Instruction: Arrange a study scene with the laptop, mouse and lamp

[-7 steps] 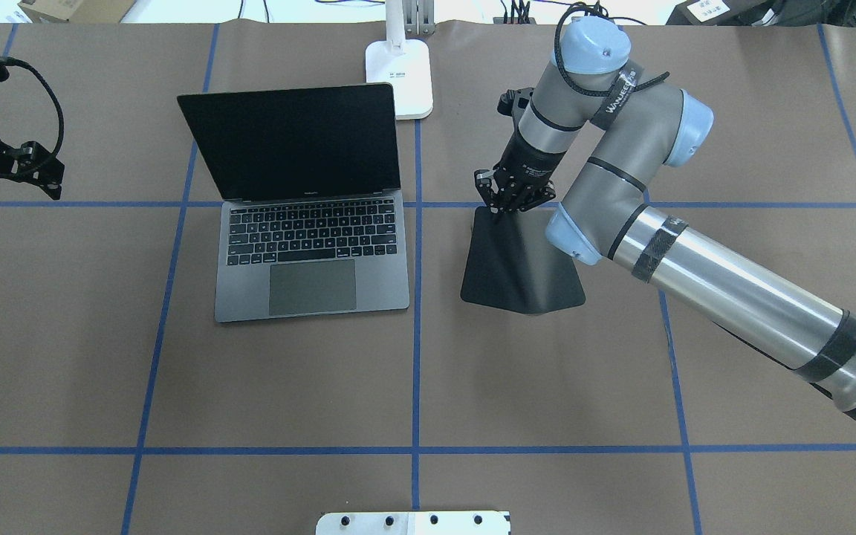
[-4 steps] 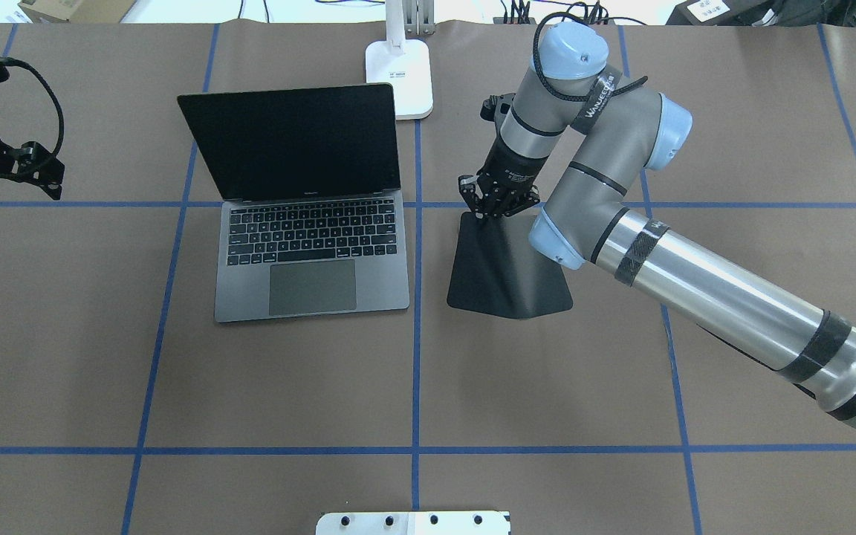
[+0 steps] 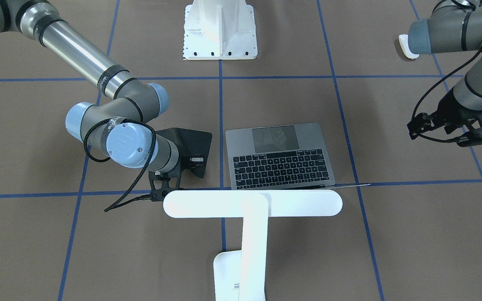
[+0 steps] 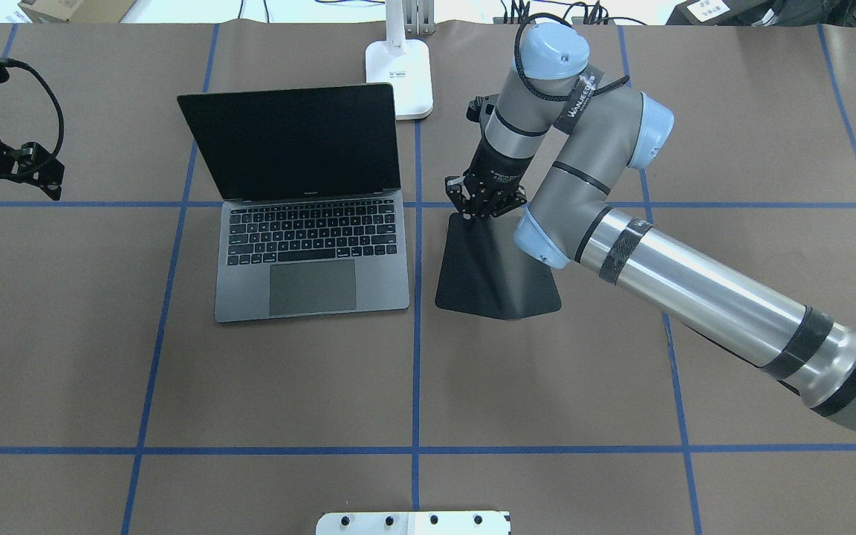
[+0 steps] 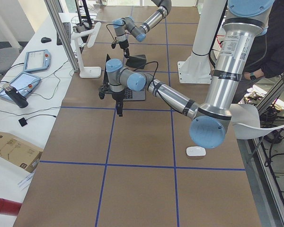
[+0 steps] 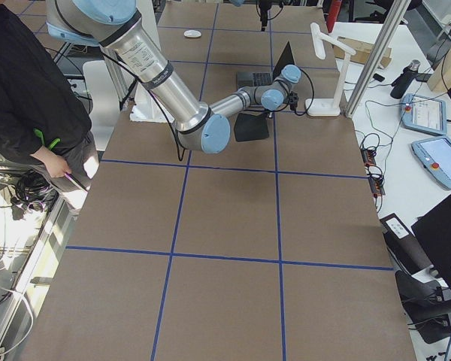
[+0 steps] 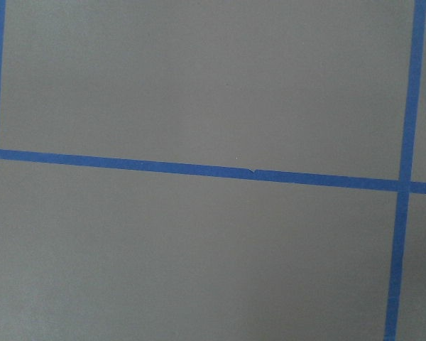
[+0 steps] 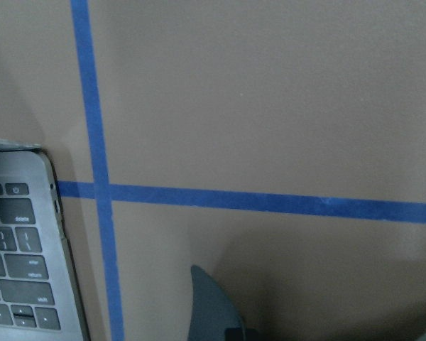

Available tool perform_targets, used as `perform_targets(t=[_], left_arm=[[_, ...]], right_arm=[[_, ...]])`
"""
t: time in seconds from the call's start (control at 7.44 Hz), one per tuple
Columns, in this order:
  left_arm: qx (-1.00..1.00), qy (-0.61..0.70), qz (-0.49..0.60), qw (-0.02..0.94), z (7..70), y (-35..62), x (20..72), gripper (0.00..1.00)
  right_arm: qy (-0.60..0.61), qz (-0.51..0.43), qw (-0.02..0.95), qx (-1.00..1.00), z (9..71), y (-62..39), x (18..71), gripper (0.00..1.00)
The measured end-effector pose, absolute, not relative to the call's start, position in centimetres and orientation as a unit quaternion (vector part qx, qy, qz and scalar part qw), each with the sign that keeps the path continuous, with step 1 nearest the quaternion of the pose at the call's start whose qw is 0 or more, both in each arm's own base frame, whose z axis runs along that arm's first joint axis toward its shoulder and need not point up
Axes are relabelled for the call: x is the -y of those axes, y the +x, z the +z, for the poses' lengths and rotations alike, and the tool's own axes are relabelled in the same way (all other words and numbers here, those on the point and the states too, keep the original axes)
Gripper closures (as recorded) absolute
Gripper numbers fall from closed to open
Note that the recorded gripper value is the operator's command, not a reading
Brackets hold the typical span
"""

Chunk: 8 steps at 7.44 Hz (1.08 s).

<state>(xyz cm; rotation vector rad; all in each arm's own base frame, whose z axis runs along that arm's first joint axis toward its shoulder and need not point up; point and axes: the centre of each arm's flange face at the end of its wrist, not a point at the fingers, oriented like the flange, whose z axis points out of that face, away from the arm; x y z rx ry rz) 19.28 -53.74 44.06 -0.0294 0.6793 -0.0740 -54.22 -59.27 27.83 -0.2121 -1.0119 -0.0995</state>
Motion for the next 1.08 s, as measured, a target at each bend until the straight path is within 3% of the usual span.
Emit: perform_targets(t=[0.13, 0.27, 0.4, 0.54, 0.67, 1.08], left_arm=[[-0.333, -0.015, -0.036, 0.942, 44.1, 19.3, 53.8, 0.00], [-0.333, -0.015, -0.036, 0.942, 44.2, 19.3, 53.8, 0.00], [-0.332, -0.016, -0.037, 0.942, 44.2, 19.3, 53.8, 0.00], [-0.331, -0.017, -0.037, 0.943, 44.4, 19.3, 53.8, 0.00], [-0.331, -0.018, -0.038, 0.943, 44.5, 19.3, 53.9, 0.00], [-0.330, -0.020, -0.040, 0.943, 44.8, 19.2, 54.0, 0.00]], right_arm=[[-0.101, -0.048, 0.868, 0.484, 27.8, -54.3, 59.3, 0.75], [-0.100, -0.048, 0.868, 0.485, 27.7, -54.3, 59.3, 0.65], [-0.098, -0.049, 0.867, 0.486, 27.4, -54.3, 59.3, 0.70], [-0.096, -0.050, 0.867, 0.487, 27.1, -54.3, 59.4, 0.58], [-0.092, -0.050, 0.866, 0.488, 26.6, -54.3, 59.5, 0.02], [-0.066, -0.044, 0.871, 0.485, 25.2, -54.2, 60.2, 0.02]])
